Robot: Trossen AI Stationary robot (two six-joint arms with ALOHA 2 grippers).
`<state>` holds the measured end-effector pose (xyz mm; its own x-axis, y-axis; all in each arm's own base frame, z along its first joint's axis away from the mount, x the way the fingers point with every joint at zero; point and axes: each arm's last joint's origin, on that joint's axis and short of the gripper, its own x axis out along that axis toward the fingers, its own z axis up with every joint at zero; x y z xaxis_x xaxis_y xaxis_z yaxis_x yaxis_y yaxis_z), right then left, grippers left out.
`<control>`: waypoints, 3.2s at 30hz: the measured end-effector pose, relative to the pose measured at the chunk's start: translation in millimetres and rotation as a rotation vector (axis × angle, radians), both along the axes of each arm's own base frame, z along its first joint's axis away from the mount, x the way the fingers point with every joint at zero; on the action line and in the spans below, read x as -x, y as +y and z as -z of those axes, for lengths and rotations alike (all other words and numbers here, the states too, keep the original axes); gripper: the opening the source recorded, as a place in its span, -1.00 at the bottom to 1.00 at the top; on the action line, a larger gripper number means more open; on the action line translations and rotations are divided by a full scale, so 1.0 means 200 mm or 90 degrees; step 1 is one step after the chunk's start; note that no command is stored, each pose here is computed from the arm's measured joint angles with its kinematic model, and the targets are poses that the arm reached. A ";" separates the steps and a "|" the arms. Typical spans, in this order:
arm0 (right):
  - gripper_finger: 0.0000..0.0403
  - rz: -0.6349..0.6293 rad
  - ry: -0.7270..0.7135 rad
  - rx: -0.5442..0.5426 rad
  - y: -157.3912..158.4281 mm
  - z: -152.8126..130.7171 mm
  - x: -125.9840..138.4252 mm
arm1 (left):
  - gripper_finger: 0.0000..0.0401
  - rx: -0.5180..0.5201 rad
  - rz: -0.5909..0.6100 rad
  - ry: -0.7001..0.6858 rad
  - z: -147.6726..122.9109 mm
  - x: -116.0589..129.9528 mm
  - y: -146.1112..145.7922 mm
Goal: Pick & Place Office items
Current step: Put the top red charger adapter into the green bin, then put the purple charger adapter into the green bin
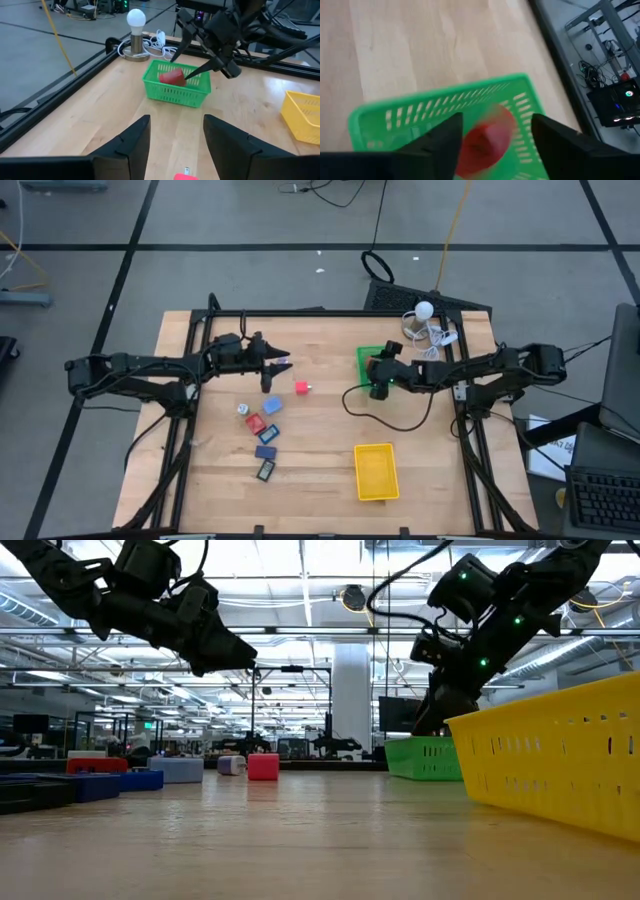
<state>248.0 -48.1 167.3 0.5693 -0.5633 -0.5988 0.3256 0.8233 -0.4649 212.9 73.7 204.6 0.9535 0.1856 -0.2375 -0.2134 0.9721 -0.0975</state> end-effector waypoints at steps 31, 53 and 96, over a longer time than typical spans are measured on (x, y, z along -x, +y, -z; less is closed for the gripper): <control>0.28 -0.253 -0.358 -0.127 0.08 -0.43 0.10 | 0.40 0.113 -0.179 0.384 0.15 -0.06 0.20; 0.26 -0.279 -0.391 -0.234 0.10 -0.44 0.09 | 0.47 -0.093 0.040 0.520 0.41 -0.19 0.25; 0.26 -0.325 -0.348 -0.153 0.06 -0.04 -0.25 | -0.34 0.260 0.185 0.163 0.04 -0.32 -0.02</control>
